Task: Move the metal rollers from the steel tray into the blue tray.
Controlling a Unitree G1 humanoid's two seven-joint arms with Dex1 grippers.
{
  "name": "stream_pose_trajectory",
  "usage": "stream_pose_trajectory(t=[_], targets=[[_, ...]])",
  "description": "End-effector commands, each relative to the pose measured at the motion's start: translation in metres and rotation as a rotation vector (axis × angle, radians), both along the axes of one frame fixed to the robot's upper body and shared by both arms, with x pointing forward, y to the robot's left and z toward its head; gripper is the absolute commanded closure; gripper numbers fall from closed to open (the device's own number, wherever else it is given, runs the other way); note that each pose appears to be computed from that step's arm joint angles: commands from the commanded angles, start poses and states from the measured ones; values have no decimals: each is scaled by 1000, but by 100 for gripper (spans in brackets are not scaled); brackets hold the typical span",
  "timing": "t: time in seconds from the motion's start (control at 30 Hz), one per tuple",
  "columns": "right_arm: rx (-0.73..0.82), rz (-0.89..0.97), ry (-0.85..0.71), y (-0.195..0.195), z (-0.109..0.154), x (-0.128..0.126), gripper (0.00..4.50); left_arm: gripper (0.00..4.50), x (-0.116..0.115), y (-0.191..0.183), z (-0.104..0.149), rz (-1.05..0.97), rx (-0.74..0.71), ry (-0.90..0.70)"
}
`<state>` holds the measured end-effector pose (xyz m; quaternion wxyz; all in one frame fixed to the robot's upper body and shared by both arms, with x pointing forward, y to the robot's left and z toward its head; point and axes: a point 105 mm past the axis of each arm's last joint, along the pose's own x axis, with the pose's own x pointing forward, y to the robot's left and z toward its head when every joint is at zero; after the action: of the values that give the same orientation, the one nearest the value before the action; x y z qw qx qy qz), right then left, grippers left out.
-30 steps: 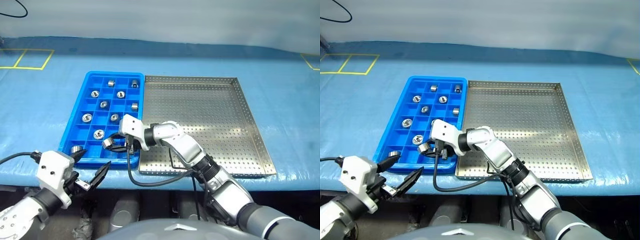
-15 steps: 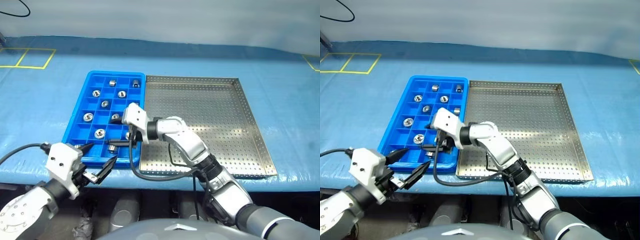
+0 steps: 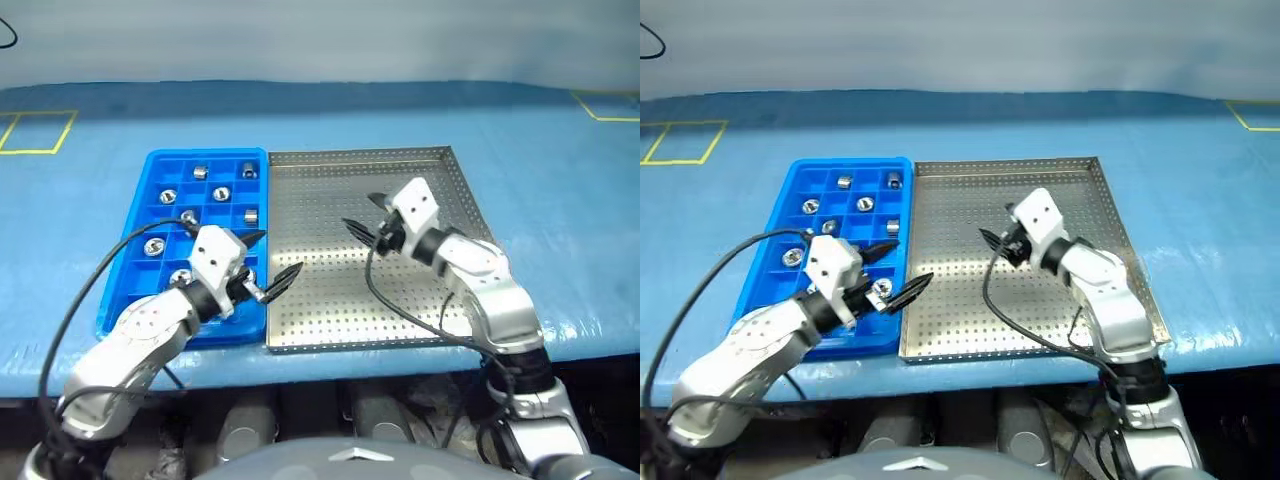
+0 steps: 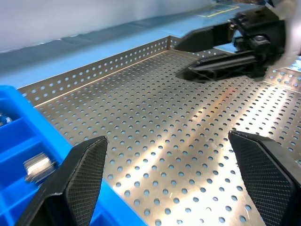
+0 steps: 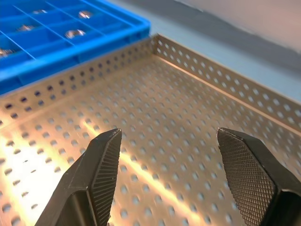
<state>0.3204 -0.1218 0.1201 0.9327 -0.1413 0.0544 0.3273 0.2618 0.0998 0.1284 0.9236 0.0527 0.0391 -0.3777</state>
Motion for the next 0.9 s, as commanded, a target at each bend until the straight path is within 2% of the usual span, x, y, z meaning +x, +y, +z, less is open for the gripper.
stream_pose_trajectory(t=[0.03, 0.2, 0.4, 0.57, 0.67, 0.7, 0.9], targets=[[4, -24, -46, -7, 13, -7, 109, 0, 6, -5, 1, -24, -9, -44], [3, -90, -40, -18, 9, -12, 109, 0, 12, -7, -7, -58, -12, -14], [18, 46, 0, -8, 3, -30, 109, 0, 17, -11, -9, -60, 0, -18], [50, 56, 29, -12, 1, -31, 109, 0, 20, -10, -7, -33, -7, -47], [36, 24, 9, -16, 3, -27, 17, 0, 18, -12, -8, -41, -13, -42], [26, 2, -2, -18, 4, -24, 2, 0, 18, -13, -9, -41, -15, -40], [12, 0, -6, -18, 2, -23, 2, 0, 16, -16, -12, -50, -16, -35]])
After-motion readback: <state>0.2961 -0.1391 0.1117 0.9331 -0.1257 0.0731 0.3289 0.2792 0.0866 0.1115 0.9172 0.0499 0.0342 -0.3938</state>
